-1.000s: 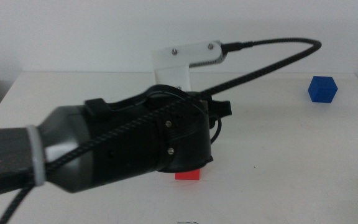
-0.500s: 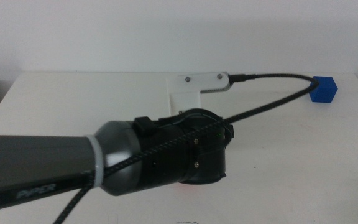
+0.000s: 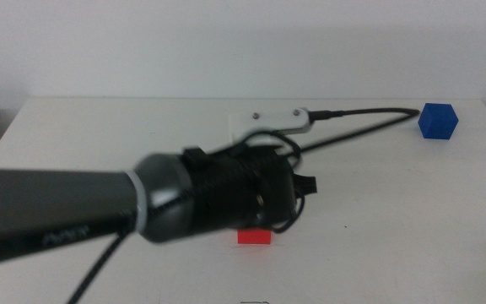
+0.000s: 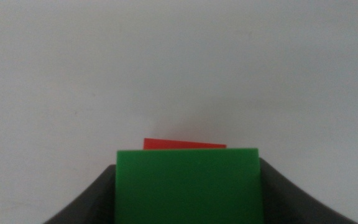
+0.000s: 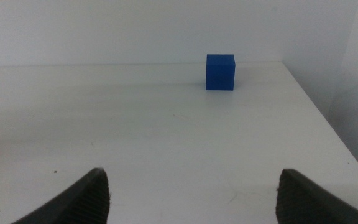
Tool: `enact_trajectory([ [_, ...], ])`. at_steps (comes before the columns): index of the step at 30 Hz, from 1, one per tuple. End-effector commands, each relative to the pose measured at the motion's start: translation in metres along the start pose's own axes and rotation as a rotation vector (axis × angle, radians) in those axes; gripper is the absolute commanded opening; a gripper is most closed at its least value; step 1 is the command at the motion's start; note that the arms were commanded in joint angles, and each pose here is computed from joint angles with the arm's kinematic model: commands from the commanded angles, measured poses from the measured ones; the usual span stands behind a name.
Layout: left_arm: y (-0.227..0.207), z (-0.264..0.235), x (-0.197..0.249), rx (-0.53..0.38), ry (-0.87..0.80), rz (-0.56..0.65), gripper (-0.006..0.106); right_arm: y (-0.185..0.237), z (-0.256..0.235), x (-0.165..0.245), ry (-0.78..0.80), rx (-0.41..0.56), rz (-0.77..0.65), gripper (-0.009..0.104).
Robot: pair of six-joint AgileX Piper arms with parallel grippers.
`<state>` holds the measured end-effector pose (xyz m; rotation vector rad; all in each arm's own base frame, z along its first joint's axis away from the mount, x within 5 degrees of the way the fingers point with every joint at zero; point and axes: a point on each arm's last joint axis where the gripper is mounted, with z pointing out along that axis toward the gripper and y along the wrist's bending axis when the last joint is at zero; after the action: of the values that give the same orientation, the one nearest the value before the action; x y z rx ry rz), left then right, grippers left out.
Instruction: Stack red cubes first, then green, then blue cubes in a specific spot.
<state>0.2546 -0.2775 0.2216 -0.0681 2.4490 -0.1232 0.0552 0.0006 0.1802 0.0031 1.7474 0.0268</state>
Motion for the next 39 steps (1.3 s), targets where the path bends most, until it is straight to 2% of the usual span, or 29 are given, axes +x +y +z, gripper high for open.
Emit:
enact_trajectory([
  [1, 0.004, -0.025, -0.031, 0.097, -0.026, -0.026, 0.002, 0.0, -0.004, -0.015, -0.115, -0.001, -0.022, 0.094],
  [12, 0.009, -0.046, -0.062, 0.054, 0.021, 0.023, 0.002, 0.0, -0.004, -0.015, -0.115, -0.001, -0.022, 0.094],
  [19, 0.008, -0.034, -0.06, 0.041, 0.035, 0.026, 0.002, 0.0, -0.004, -0.015, -0.115, -0.001, -0.022, 0.094],
  [30, -0.003, -0.015, -0.055, 0.088, 0.024, 0.037, 0.002, 0.0, -0.004, -0.015, -0.115, -0.001, -0.022, 0.094],
  [39, -0.005, -0.003, -0.048, 0.065, 0.051, 0.037, 0.002, 0.0, -0.004, -0.015, -0.115, -0.001, -0.022, 0.094],
])
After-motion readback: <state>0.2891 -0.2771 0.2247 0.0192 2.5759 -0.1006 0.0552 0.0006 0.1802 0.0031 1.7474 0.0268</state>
